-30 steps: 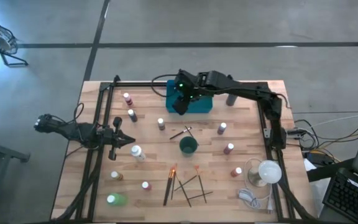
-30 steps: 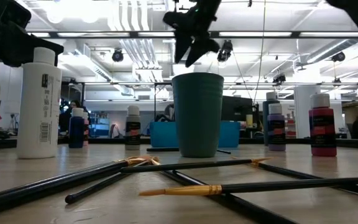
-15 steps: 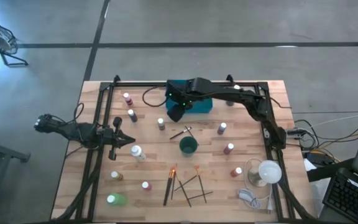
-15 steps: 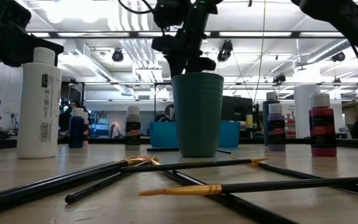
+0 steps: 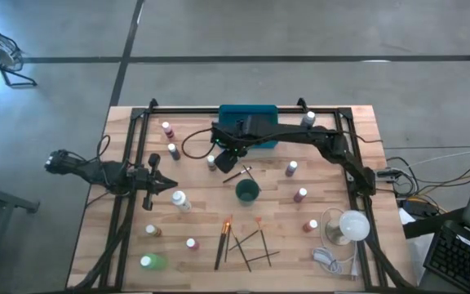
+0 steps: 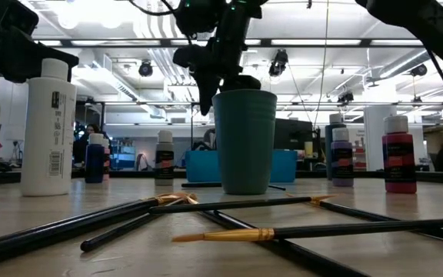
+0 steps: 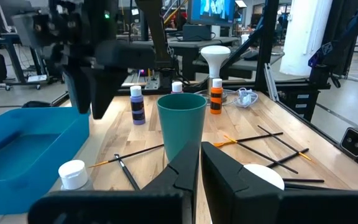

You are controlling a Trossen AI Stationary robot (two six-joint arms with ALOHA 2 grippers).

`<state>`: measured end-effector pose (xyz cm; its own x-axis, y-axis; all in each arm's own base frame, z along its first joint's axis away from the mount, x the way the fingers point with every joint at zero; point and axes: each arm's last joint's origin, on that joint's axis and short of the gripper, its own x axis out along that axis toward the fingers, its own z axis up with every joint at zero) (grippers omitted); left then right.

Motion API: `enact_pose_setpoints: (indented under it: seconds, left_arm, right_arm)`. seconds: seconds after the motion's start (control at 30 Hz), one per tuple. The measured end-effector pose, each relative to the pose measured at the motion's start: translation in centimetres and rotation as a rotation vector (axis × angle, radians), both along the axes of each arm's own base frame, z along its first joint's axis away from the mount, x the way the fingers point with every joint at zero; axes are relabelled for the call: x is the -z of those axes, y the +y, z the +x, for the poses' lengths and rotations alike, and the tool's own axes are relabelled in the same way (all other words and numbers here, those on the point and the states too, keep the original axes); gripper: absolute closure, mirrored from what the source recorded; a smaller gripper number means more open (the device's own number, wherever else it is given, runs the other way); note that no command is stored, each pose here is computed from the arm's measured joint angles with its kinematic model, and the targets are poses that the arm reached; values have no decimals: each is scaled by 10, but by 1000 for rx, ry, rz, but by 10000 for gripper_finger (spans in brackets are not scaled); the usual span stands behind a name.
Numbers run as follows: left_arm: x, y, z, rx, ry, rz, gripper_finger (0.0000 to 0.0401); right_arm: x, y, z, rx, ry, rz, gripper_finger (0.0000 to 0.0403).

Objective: Pick & Place Paint Supplies
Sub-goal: Put the yellow paint brush into the green cup

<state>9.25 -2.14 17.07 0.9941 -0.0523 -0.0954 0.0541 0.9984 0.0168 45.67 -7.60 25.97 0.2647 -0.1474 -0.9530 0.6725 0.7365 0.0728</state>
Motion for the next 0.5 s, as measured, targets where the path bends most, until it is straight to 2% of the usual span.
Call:
enact_pose_setpoints:
  seconds: [0.3, 0.5]
  left_arm:
    - [0, 0, 0, 0, 0, 0, 375]
    - [0, 0, 0, 0, 0, 0, 375]
  right_arm:
    - [28, -2, 7, 0, 69, 11, 250]
    - [43, -3, 5, 6, 120, 20, 248]
